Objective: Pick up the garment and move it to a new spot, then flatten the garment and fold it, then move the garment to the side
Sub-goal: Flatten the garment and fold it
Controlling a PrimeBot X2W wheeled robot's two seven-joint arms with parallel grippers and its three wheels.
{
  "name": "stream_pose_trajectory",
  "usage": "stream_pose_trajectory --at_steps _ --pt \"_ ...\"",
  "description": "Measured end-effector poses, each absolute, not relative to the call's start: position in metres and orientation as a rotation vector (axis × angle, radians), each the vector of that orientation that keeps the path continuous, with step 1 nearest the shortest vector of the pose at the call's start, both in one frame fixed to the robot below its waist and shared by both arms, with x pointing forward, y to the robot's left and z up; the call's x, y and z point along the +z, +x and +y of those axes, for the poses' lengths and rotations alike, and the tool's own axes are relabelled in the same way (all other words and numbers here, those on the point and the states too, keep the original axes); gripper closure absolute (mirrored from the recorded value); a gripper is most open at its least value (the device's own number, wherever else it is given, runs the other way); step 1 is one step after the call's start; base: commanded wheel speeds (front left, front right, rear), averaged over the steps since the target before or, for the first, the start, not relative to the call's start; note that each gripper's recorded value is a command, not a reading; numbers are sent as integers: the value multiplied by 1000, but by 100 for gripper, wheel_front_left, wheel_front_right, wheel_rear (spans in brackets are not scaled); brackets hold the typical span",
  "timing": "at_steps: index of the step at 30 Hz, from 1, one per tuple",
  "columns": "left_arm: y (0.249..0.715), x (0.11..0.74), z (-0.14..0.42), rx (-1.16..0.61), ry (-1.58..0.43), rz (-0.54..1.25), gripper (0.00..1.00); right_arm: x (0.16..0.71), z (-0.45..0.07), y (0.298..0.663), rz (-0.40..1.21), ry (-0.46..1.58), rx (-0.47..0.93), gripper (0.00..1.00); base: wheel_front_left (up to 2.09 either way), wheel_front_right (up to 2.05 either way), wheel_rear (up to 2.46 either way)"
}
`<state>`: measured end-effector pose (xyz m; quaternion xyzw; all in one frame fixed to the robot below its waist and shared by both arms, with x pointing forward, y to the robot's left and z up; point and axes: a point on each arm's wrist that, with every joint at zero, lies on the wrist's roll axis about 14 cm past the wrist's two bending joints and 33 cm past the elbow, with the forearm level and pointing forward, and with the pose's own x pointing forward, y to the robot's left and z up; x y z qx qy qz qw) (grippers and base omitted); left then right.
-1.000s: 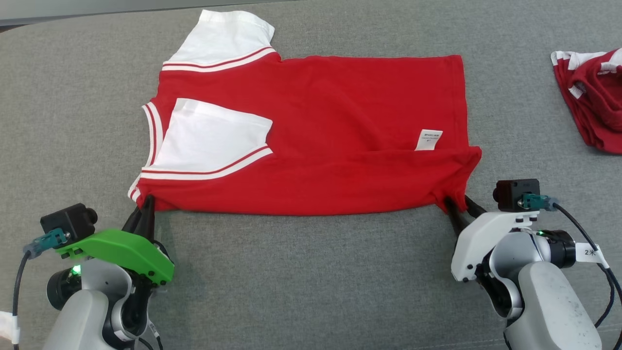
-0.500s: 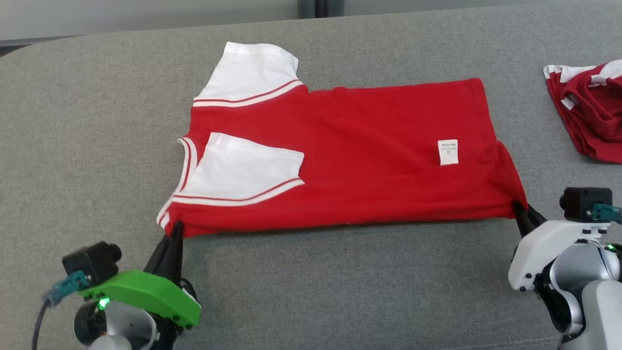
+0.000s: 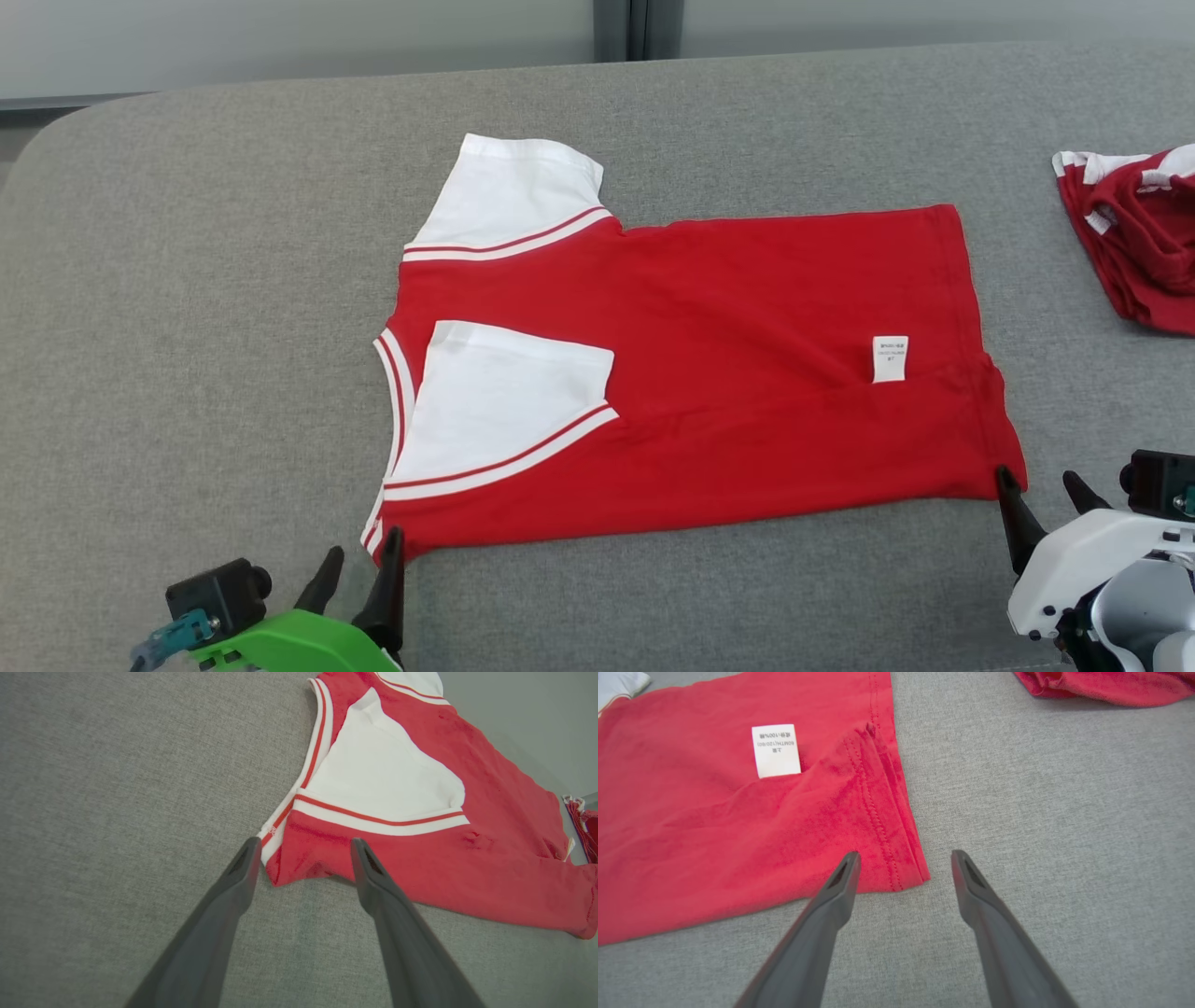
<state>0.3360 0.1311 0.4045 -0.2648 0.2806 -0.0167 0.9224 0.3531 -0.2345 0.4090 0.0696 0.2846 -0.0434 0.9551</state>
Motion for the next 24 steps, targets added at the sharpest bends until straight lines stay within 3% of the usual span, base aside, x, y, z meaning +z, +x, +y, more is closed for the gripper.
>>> stream_pose_trajectory --at_steps 7,16,24 --pt "356 425 153 -79 -388 512 0 435 -245 355 490 104 -115 0 0 0 0" --pt "473 525 130 -345 -89 284 0 470 -223 396 390 60 -23 0 0 0 0" --pt "561 540 101 -442 -8 357 0 470 -191 441 362 51 80 0 0 0 0"
